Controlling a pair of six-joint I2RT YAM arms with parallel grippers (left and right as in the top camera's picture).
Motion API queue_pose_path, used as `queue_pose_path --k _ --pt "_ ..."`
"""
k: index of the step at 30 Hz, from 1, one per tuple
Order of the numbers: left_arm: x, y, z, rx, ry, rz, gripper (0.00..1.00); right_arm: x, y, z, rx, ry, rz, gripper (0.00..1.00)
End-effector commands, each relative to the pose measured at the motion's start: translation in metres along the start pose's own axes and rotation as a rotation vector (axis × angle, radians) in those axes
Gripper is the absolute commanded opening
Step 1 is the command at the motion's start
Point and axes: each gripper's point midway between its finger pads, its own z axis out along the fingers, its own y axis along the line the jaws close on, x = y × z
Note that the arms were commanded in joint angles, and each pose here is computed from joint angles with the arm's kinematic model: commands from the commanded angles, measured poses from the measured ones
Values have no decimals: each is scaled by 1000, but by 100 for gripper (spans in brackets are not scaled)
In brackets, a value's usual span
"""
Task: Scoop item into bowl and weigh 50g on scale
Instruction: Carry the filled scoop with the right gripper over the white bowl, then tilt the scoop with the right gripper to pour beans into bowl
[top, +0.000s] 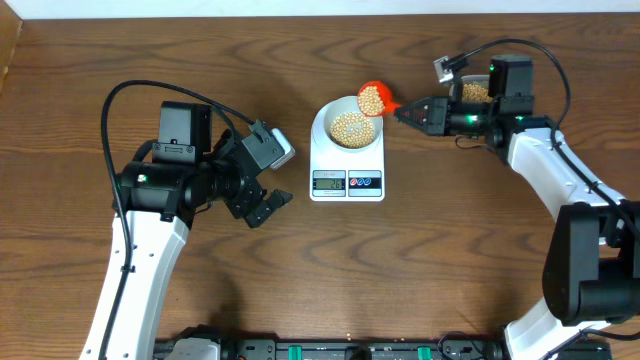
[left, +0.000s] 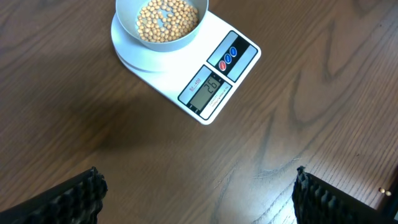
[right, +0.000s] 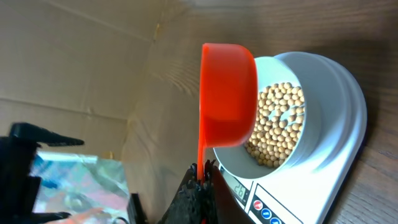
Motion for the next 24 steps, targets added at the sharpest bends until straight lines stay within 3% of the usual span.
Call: queue_pose_path --k 1,14,24 --pt "-5 2 -7 -21 -16 4 98 8 -6 9 35 21 -82 1" --pt "-5 2 -7 -21 -16 4 98 20 -15 33 163 71 -362 1" --pt "-5 2 -7 -21 -16 4 98 24 -14 40 176 88 -423 1"
